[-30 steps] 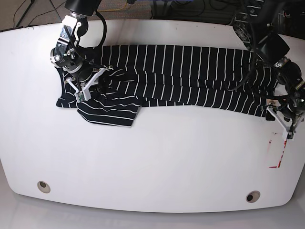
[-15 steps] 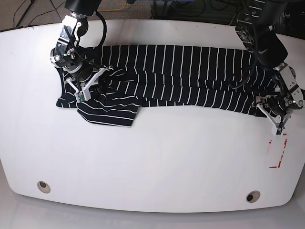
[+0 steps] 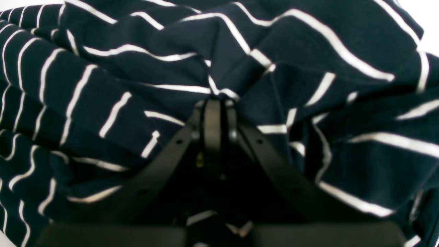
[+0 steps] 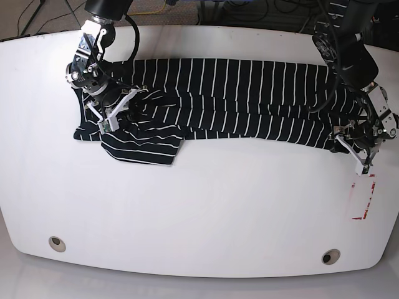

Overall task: Layout the t-shirt on the table in an organized manner, then fold the t-shirt properly
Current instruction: 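Lower the left gripper and grasp the folded shirt's end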

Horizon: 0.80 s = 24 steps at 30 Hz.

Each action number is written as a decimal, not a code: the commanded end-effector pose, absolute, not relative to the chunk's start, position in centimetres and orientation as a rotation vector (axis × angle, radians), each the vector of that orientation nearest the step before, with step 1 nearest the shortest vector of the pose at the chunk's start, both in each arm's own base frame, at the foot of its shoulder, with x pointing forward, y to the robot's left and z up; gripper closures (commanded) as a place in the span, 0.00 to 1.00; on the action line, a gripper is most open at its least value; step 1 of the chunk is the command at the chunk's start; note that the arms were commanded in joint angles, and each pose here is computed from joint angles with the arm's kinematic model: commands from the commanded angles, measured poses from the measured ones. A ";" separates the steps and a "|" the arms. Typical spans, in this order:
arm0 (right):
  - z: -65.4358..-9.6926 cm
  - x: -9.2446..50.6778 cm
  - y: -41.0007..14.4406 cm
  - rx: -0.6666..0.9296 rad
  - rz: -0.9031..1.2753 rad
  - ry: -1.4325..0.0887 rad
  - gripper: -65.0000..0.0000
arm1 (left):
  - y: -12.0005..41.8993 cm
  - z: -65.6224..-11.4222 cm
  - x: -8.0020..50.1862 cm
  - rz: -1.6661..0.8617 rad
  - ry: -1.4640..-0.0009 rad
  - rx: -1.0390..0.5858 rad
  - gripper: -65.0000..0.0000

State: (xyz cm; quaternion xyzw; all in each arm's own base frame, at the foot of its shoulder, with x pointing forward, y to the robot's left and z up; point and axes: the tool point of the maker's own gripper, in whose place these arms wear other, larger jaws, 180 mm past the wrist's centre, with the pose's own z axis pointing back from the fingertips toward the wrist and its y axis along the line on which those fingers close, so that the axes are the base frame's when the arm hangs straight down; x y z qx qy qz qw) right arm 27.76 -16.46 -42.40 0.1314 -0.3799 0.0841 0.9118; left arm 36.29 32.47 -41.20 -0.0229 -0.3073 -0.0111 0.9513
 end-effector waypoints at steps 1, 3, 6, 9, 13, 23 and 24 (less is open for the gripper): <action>-42.4 27.8 -16.9 0.249 0.177 -0.772 0.96 | 33.0 -40.2 37.3 -0.018 -0.663 -0.040 0.35; -42.4 27.8 -16.9 0.249 0.177 -0.772 0.96 | 33.0 -40.5 37.2 -0.016 -0.657 -0.047 0.35; -42.3 27.8 -16.9 0.248 0.175 -0.772 0.96 | 33.0 -40.6 37.1 -0.015 -0.655 -0.049 0.36; -42.3 27.8 -16.9 0.248 0.175 -0.772 0.96 | 33.0 -40.7 37.0 -0.015 -0.652 -0.049 0.46; -42.3 27.8 -16.9 0.248 0.175 -0.772 0.96 | 33.0 -40.7 37.0 -0.015 -0.653 -0.048 0.72; -42.4 27.8 -16.9 0.249 0.175 -0.772 0.96 | 34.2 -37.9 37.6 -0.037 -0.695 0.023 0.98; -42.4 27.7 -16.9 0.250 0.174 -0.771 0.96 | 34.5 -36.9 37.7 -0.044 -0.703 0.048 0.98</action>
